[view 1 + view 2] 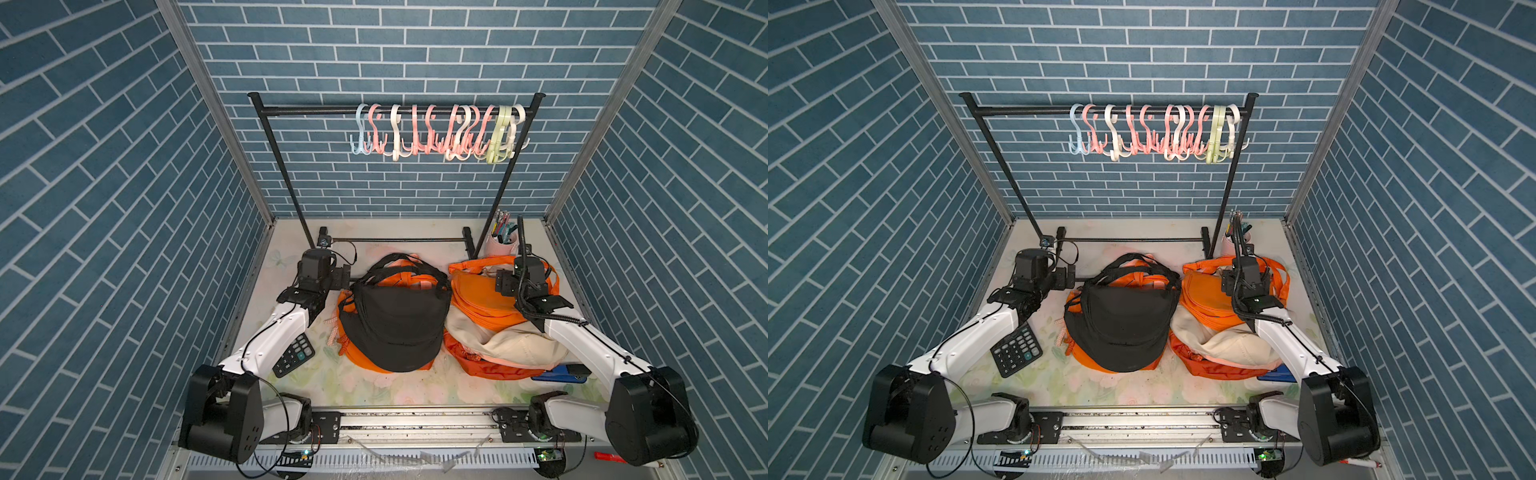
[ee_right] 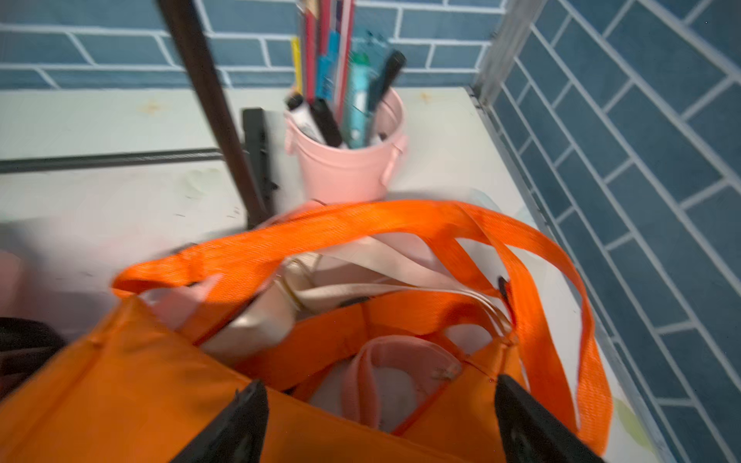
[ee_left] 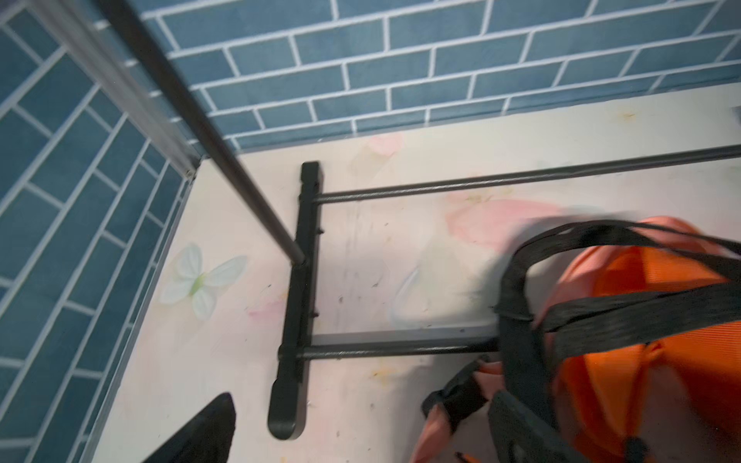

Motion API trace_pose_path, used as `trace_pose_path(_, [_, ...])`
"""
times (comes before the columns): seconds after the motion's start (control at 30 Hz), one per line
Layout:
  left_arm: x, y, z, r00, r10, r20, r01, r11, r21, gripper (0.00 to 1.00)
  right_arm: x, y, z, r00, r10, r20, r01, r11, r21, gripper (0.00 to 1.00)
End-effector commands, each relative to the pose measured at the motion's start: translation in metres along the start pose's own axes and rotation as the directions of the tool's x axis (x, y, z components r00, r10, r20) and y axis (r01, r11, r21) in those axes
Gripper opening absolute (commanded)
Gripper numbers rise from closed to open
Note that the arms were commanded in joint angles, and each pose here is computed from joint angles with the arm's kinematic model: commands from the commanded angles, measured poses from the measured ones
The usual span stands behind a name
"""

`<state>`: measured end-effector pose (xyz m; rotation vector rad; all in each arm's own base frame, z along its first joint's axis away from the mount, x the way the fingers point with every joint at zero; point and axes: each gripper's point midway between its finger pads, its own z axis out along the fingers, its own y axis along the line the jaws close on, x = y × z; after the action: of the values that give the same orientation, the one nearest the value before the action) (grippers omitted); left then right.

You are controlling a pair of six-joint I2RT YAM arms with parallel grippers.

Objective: Take the bag off the hook
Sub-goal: Reset both arms

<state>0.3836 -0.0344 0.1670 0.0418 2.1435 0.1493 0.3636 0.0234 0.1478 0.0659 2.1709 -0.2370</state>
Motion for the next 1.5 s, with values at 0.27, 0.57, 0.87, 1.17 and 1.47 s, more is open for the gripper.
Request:
trace_pose_path(0.27, [0.031,0.006,0.041,0.998,0.053,0.045,-0.054,0.998,0.016,0.99,0.033,-0.048,0.037,0.992,0.045,0.120,-0.063,0.987,0.150,0.94])
trace_pose_path(0.57, [0.046,0.031,0.066,0.992,-0.074,0.101,0.064,0.993,0.103,0.99,0.029,-0.057,0.040,0.938,0.097,0.333,-0.134,0.987,0.091,0.92])
trace_pose_path(0.87, [0.051,0.009,0.049,0.974,0.035,0.226,-0.058,0.994,0.097,0.99,0.035,-0.045,0.068,0.970,0.120,0.212,-0.114,0.993,-0.040,0.95])
trace_pose_path(1.17, [0.058,0.028,0.052,0.977,-0.010,0.213,0.011,1.000,-0.003,0.99,0.034,-0.045,0.067,0.968,0.116,0.224,-0.110,0.993,-0.040,0.99])
trace_pose_path(1.47, [0.058,0.028,0.052,0.976,-0.012,0.217,0.013,1.000,-0.003,0.99,0.033,-0.025,0.068,0.975,0.079,0.208,-0.047,0.986,-0.158,0.99])
